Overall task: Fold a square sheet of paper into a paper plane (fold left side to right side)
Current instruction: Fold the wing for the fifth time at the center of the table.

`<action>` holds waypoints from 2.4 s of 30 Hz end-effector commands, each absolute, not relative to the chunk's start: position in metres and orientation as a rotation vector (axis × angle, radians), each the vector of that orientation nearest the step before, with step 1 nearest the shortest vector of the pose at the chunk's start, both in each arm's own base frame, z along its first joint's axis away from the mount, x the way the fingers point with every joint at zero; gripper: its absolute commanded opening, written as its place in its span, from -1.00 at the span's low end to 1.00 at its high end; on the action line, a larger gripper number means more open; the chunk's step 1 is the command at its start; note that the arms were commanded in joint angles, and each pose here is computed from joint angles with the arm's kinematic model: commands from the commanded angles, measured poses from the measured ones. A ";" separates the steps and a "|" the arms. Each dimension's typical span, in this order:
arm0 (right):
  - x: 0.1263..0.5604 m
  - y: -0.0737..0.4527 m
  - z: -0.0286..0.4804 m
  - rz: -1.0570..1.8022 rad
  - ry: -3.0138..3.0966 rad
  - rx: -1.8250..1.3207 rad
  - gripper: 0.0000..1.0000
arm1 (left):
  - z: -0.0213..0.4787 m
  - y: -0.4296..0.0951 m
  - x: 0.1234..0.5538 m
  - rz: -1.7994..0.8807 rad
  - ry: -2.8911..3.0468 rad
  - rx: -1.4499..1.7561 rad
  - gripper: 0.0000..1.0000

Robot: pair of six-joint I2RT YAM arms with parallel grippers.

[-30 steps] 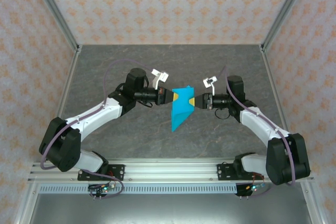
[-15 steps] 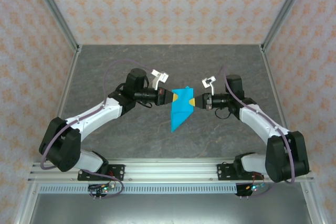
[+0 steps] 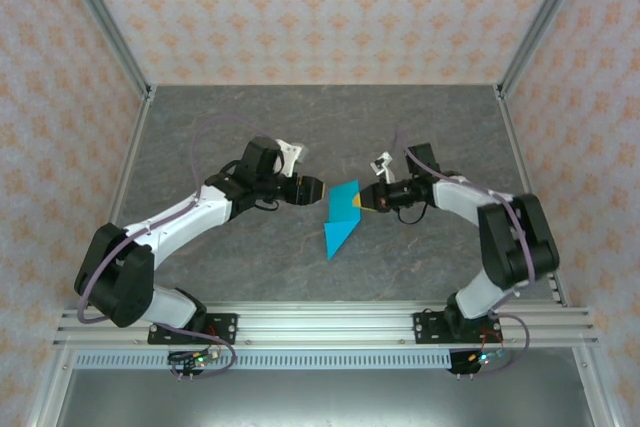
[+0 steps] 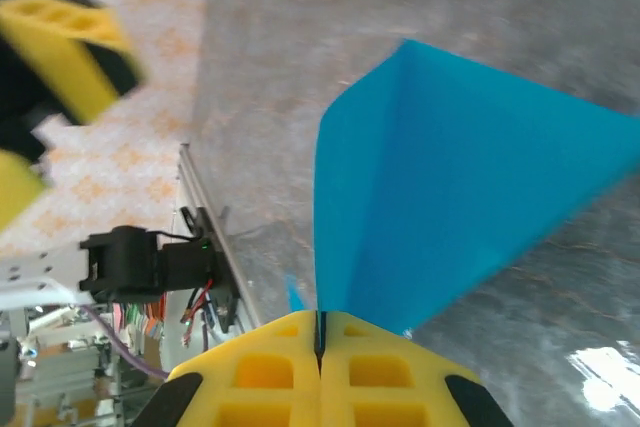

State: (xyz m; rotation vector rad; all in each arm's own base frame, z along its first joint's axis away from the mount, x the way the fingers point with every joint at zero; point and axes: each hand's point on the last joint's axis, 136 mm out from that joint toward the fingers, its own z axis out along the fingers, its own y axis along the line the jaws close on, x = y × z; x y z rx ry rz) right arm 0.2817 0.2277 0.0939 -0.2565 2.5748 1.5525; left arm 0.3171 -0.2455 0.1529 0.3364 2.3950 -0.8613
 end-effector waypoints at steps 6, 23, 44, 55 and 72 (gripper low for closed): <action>0.303 0.224 0.067 1.448 2.696 0.000 -1.00 | 0.154 -0.244 0.282 -0.624 2.402 0.448 0.26; 0.288 0.227 0.059 1.471 2.863 0.122 -1.00 | 0.080 -0.325 0.238 -0.196 2.505 0.664 0.32; 0.287 0.232 0.053 1.472 2.889 0.104 -1.00 | 0.042 -0.319 0.246 0.044 2.558 0.645 -0.18; 0.287 0.231 0.056 1.466 2.890 0.095 -1.00 | 0.040 -0.321 0.245 0.036 2.567 0.653 -0.53; 0.321 0.125 0.139 0.775 2.635 0.306 0.18 | 0.055 -0.344 0.249 -0.331 2.603 0.530 -0.88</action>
